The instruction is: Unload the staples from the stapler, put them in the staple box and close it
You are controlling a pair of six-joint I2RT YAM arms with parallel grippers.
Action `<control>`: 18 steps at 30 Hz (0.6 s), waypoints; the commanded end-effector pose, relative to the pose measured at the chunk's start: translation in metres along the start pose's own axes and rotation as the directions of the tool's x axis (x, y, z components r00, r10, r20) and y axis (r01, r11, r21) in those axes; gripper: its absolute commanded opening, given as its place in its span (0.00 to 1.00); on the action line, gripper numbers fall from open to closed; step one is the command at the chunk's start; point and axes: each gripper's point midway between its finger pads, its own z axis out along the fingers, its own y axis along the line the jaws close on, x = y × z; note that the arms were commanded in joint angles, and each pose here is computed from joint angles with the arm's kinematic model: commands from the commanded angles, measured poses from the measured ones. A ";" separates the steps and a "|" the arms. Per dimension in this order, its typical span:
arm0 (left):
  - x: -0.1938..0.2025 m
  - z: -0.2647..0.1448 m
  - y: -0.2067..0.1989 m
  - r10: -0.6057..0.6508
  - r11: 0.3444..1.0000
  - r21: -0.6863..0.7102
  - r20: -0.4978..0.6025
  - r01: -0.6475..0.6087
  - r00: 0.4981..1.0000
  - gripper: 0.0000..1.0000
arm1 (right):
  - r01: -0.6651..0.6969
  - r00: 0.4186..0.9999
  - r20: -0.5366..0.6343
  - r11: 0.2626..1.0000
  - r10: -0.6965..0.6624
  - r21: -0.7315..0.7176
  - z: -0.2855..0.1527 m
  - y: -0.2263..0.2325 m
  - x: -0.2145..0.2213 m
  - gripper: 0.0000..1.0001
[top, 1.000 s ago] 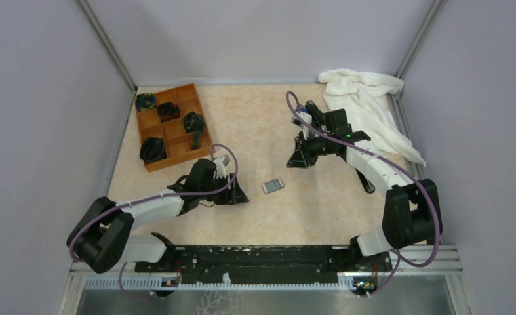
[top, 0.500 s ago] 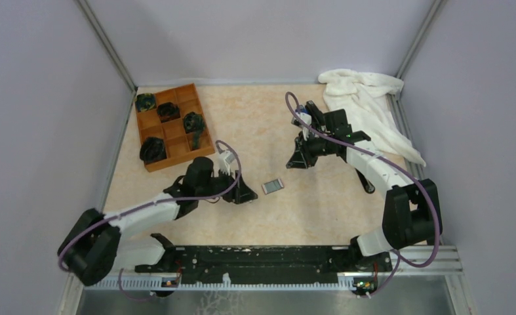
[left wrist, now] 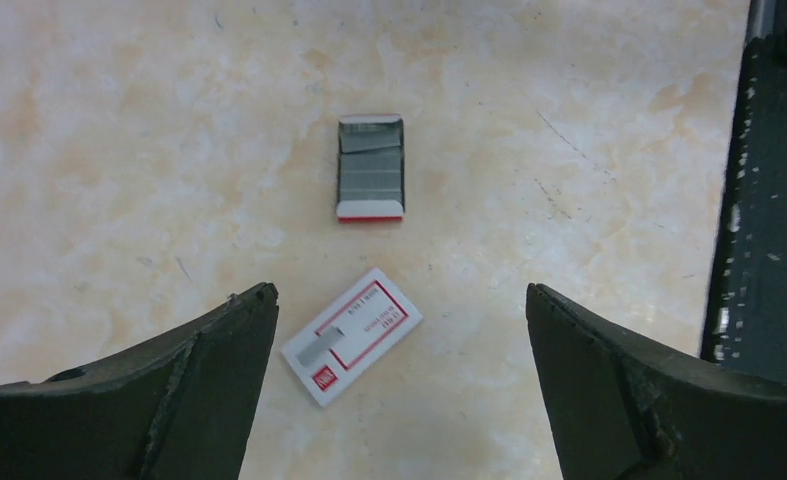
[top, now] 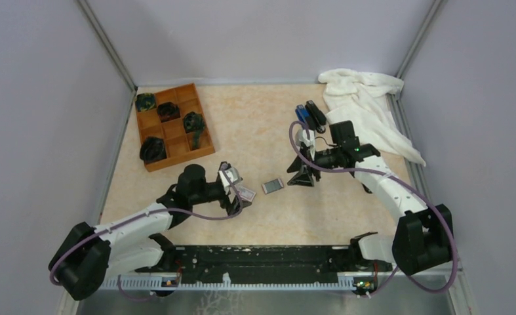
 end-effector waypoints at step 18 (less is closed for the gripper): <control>0.056 0.024 0.010 0.495 0.813 0.505 -0.340 -0.289 0.800 0.88 | 0.375 0.927 0.044 0.917 -0.373 -0.135 -0.007 0.032 0.001 0.52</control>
